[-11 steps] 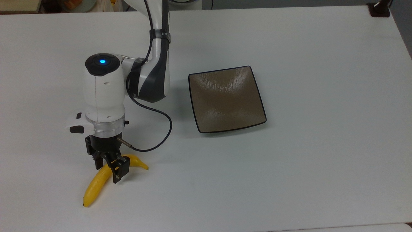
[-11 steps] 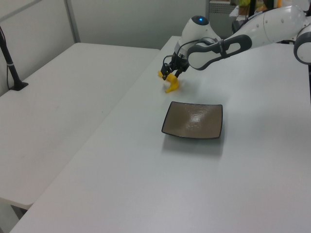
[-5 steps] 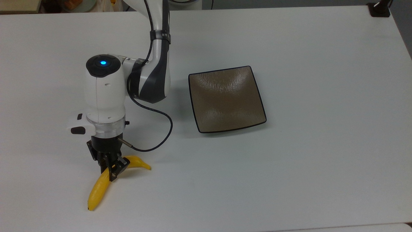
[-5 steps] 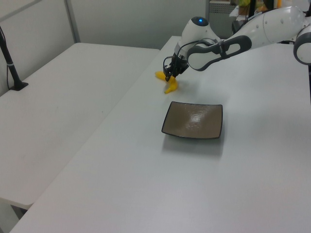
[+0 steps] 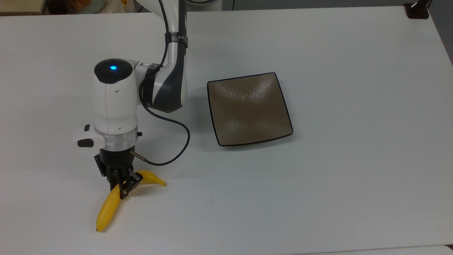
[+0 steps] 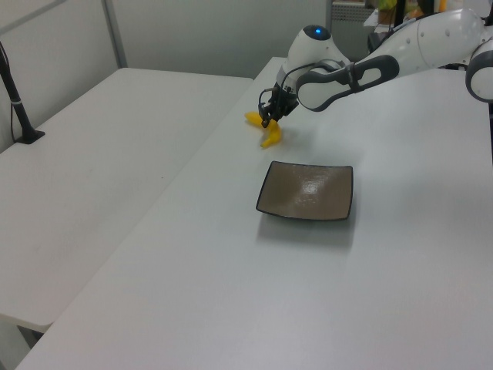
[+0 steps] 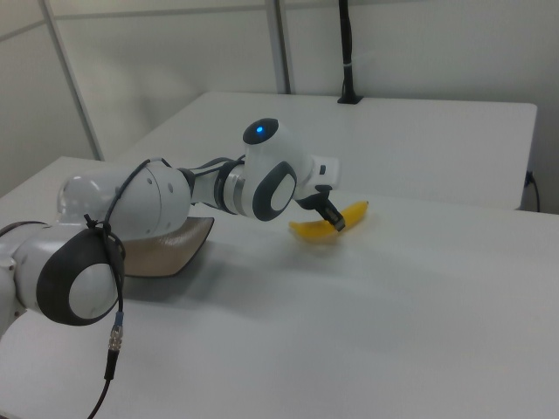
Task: Bananas placed on a ceramic plate
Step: 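Lift the banana and carry it over the brown square plate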
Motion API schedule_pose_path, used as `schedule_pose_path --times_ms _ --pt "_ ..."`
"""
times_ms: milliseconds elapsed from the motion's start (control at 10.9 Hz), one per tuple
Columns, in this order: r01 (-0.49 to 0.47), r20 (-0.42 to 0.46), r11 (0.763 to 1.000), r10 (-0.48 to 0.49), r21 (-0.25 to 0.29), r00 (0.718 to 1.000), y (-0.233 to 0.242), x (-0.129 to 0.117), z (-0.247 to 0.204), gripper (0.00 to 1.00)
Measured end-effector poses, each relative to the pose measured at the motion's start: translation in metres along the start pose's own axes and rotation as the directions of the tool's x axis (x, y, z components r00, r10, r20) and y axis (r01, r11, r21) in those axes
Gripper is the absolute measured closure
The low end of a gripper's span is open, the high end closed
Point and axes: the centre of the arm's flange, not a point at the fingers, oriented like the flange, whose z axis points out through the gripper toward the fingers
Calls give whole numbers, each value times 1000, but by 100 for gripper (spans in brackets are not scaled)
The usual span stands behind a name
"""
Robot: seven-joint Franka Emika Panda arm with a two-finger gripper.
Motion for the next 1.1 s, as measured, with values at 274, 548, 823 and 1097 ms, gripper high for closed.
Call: schedule_pose_path --times_ms 274,548,823,1097 --pt "19 -44 999 -18 31 999 -10 21 -53 68" --pt "31 -35 998 -29 61 999 -21 23 -137 68" --pt "72 110 996 -77 48 991 -31 8 -226 68" --pt "156 248 987 -163 48 955 -47 -19 -284 68"
